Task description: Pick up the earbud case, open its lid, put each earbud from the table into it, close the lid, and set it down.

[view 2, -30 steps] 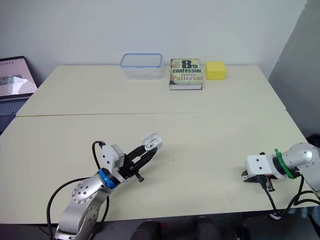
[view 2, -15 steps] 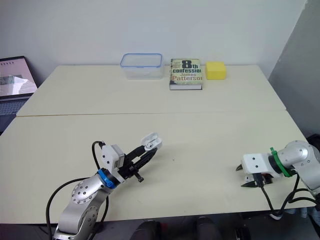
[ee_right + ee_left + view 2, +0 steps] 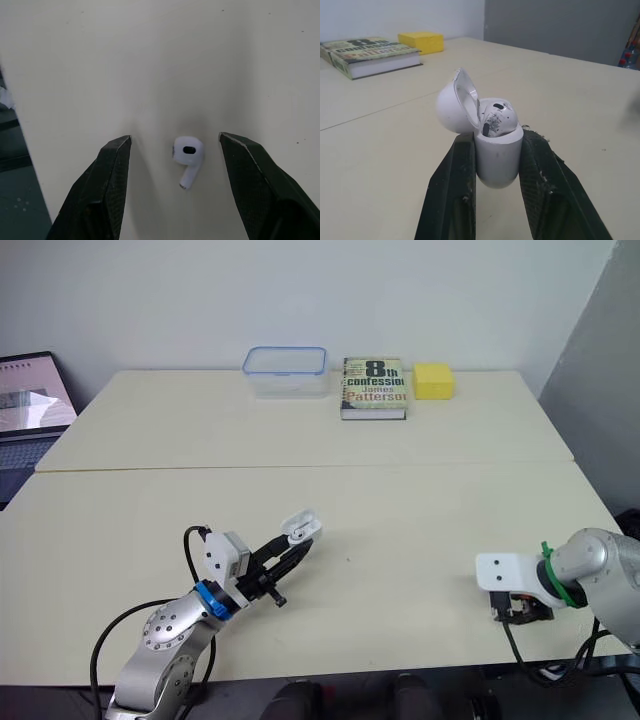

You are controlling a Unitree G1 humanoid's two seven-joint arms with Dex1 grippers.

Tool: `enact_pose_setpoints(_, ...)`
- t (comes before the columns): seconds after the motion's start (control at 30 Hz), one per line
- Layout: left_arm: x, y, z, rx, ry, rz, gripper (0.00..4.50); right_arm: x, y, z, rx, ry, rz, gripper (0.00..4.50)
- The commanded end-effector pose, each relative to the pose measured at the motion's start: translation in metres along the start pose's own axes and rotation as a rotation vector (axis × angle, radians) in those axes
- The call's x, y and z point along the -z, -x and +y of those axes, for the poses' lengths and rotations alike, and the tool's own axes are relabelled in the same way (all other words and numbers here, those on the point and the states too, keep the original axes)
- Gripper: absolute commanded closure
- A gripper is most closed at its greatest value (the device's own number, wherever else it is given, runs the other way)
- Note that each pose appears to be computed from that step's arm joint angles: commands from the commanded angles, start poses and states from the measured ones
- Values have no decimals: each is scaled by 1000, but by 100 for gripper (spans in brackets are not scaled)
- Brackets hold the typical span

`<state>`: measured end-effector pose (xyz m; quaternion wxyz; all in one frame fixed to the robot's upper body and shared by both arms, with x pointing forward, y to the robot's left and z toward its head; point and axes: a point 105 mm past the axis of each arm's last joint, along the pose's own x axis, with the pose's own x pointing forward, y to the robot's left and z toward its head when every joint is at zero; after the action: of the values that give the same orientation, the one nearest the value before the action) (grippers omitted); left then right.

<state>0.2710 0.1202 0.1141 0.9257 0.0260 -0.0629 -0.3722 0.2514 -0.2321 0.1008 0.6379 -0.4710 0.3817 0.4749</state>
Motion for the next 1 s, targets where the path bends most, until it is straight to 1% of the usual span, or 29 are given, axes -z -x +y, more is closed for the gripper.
enact_pose_setpoints(0.03, -12, 0, 1, 1, -36, -30, 369, 1, 2, -7, 24, 0, 15, 160)
enact_pose_setpoints(0.3, -13, 0, 0, -3, -40, -30, 369, 8, -3, -7, -12, -19, 44, 160)
enact_pose_setpoints(0.37, -13, 0, 0, -4, -41, -30, 369, 7, -4, -7, -15, -18, 43, 197)
enact_pose_setpoints(0.4, -14, 0, 0, -4, -41, -31, 369, 8, -5, -7, -16, -18, 45, 224)
enact_pose_setpoints(0.57, -14, 0, 0, -4, -41, -31, 369, 9, -4, -6, -21, -14, 53, 391)
enact_pose_setpoints(0.6, -14, 0, 0, -4, -41, -31, 369, 8, -4, -7, -21, -13, 52, 412)
enact_pose_setpoints(0.7, -15, -1, 0, -2, -43, -34, 369, 2, 0, -9, -6, -5, 28, 411)
enact_pose_setpoints(0.77, -15, -2, 0, -1, -43, -37, 369, -9, 6, -14, 20, 20, -17, 411)
enact_pose_setpoints(0.87, -16, -3, 1, 0, -43, -43, 369, -43, 17, -28, 93, 50, -169, 411)
enact_pose_setpoints(0.93, -17, -5, 1, 2, -42, -49, 369, -70, 25, -37, 144, 68, -299, 411)
enact_pose_setpoints(1.0, -20, -7, 0, 4, -41, -66, 369, -108, 37, -45, 205, 76, -518, 411)
